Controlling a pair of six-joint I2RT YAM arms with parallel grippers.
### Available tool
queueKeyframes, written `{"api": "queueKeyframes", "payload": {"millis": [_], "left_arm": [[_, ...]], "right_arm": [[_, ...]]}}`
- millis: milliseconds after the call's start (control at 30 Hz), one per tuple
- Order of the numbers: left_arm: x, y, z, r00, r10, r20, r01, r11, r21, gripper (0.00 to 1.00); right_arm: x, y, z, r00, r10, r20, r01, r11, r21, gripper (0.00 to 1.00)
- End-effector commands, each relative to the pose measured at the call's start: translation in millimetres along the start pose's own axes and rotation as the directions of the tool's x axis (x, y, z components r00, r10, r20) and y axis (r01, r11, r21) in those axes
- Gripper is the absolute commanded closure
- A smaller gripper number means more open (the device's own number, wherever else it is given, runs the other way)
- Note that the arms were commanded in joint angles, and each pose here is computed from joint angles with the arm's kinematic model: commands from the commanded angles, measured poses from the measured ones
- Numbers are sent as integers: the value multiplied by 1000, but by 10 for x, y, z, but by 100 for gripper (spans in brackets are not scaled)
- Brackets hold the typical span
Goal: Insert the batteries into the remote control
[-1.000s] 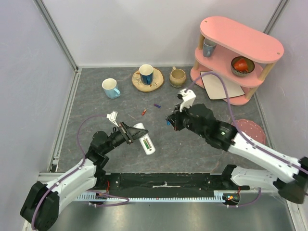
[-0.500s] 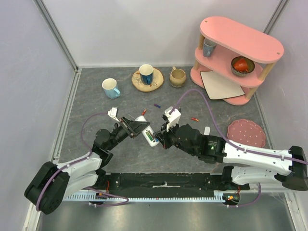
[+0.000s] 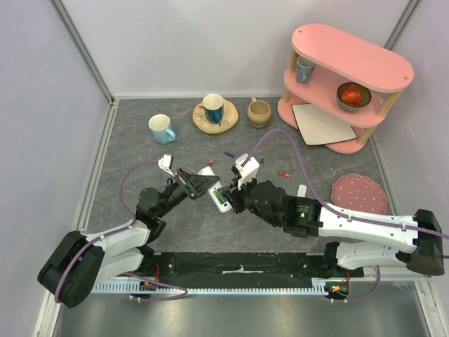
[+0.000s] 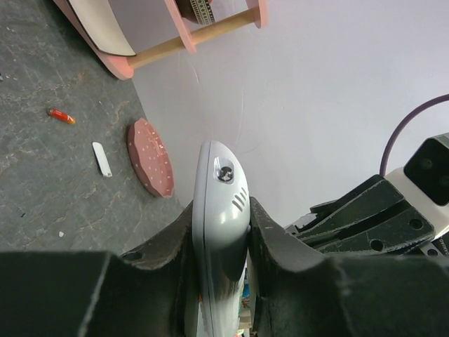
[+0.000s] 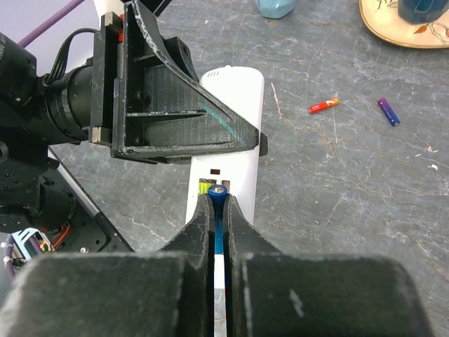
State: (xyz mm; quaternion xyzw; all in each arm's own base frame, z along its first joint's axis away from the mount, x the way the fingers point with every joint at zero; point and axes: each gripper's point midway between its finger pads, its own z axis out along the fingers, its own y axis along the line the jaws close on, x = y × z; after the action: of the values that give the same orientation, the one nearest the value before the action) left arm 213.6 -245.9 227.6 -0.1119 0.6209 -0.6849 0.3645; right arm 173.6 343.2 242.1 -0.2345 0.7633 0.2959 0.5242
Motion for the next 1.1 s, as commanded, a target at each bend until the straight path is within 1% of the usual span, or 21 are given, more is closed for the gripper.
{"api": "queueKeyframes", "payload": {"millis": [0, 200, 433, 467, 667, 800, 933, 1067], "left_arm": [[-30, -302, 53, 1000, -1, -7, 1, 995, 104, 98], [-29, -336, 42, 1000, -2, -8, 3, 993, 116, 98], [-32, -365, 43, 1000, -1, -9, 3, 992, 122, 98], [-32, -365, 43, 1000, -3, -10, 4, 992, 122, 98], [-39, -405, 36, 1000, 0, -8, 1, 991, 131, 98], [-43, -416, 33, 1000, 3, -5, -2, 991, 133, 98], [-51, -436, 35, 1000, 6, -2, -5, 990, 138, 98], [-55, -453, 41, 1000, 11, -2, -10, 990, 143, 98]], "right_arm": [[-390, 58, 2, 993, 18, 119, -19, 1000, 6, 100], [-331, 29, 40, 995, -16, 102, 13, 1000, 26, 100], [-218, 75, 77, 997, -31, 64, 31, 1000, -1, 100], [-153, 58, 73, 998, -45, 39, 45, 999, 3, 100], [-6, 4, 57, 997, -76, -12, 77, 997, 11, 100], [91, 20, 35, 994, -98, -54, 97, 995, -13, 100], [232, 3, 43, 984, -123, -126, 123, 992, -8, 100], [303, 6, 78, 977, -127, -173, 130, 992, 1, 100]]}}
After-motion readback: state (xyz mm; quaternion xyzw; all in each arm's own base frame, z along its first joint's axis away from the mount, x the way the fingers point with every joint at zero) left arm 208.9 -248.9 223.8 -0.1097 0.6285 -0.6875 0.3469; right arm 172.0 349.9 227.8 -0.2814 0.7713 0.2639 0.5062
